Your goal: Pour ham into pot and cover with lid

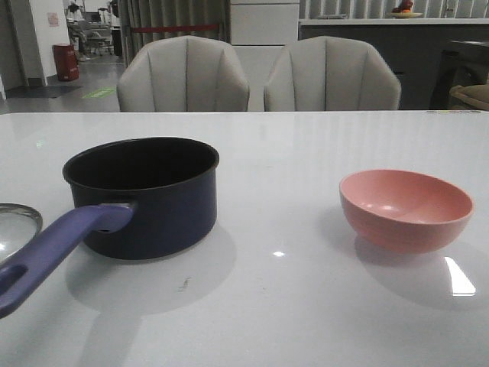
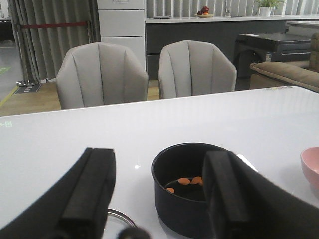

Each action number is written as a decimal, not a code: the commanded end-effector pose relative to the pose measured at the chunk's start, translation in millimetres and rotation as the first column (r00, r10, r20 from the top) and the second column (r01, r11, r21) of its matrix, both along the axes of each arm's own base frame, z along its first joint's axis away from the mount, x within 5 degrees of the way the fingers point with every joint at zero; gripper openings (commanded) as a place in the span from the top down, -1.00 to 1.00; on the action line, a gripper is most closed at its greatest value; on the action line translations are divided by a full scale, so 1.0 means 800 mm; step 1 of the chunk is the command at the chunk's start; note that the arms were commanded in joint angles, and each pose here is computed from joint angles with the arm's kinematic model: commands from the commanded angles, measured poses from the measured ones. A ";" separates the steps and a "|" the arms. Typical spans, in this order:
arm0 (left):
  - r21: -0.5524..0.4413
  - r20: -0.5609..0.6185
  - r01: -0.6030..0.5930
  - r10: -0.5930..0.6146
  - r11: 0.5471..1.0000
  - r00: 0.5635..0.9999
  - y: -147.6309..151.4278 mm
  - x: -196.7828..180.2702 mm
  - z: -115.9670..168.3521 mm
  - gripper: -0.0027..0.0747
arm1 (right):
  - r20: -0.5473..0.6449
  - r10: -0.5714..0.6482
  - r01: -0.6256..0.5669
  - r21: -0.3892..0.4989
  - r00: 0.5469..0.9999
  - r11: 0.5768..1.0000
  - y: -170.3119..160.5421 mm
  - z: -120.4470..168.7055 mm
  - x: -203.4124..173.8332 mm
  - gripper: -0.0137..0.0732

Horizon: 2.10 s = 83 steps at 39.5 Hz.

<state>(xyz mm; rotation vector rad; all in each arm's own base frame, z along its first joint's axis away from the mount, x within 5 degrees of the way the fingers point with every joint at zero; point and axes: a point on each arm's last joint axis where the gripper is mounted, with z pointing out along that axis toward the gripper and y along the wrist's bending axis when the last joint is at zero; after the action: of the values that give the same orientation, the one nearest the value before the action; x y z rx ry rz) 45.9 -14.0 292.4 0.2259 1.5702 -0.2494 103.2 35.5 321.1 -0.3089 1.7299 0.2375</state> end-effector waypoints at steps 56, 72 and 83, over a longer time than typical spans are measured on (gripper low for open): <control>-0.023 -0.208 0.004 -0.009 1.000 0.978 -0.012 0.032 0.028 -0.69 | 0.215 -0.019 0.007 0.057 0.977 0.998 -0.021 -0.063 -0.065 0.33; -0.025 -0.538 -0.353 0.285 0.935 0.794 0.012 0.122 0.046 -0.69 | 0.215 -0.019 0.007 0.057 0.977 0.998 -0.021 -0.063 -0.065 0.33; 0.099 -0.749 -0.364 0.310 0.926 0.586 0.016 0.217 0.029 -0.69 | 0.215 -0.019 0.007 0.057 0.977 0.998 -0.021 -0.063 -0.065 0.33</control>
<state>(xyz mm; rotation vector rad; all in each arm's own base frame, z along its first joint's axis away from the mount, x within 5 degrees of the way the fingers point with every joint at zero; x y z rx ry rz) 200.5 -0.9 304.7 -0.2952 2.4271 -0.0779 51.2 19.6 255.4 -0.2888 1.5995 0.2419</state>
